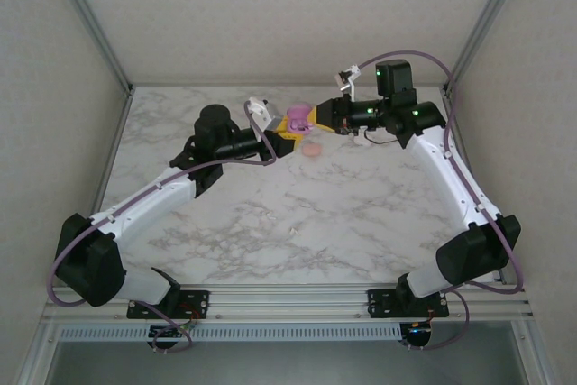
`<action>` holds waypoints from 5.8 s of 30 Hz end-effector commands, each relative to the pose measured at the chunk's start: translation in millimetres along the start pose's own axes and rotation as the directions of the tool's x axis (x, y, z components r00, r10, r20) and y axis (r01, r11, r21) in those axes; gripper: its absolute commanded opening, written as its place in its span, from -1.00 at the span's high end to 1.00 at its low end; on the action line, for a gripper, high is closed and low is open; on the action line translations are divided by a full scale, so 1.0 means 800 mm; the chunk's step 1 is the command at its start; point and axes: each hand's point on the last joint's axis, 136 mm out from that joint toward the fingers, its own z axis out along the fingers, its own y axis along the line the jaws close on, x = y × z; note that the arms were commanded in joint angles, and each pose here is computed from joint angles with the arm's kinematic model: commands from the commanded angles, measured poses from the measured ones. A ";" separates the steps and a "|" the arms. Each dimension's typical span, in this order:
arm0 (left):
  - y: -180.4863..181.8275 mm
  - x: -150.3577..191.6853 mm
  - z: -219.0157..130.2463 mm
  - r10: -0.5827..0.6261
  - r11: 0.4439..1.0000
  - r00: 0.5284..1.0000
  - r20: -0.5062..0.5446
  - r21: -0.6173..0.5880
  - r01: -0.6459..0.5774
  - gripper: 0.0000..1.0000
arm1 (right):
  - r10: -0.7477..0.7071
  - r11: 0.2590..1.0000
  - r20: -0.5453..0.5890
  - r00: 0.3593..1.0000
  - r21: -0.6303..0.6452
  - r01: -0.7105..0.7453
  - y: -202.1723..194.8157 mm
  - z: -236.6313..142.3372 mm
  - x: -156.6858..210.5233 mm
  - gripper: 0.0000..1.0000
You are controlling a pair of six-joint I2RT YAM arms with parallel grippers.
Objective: Insert wireless bluetooth earbuds into charging case
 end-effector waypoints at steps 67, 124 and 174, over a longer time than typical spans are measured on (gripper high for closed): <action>-0.013 -0.020 0.001 0.043 0.999 0.999 0.006 0.021 -0.043 0.57 | -0.008 0.984 0.241 0.970 0.176 -0.035 -0.001 -0.019 -0.067 0.00; -0.010 -0.054 0.009 0.010 0.999 0.992 0.127 0.035 -0.014 0.51 | 0.202 0.953 -0.083 0.976 -0.212 -0.215 0.005 0.018 0.000 0.36; 0.116 -0.037 -0.119 -0.173 0.735 0.962 0.210 -0.623 0.268 -1.00 | 0.438 0.820 0.069 0.896 0.378 -0.430 -0.354 0.140 0.052 0.64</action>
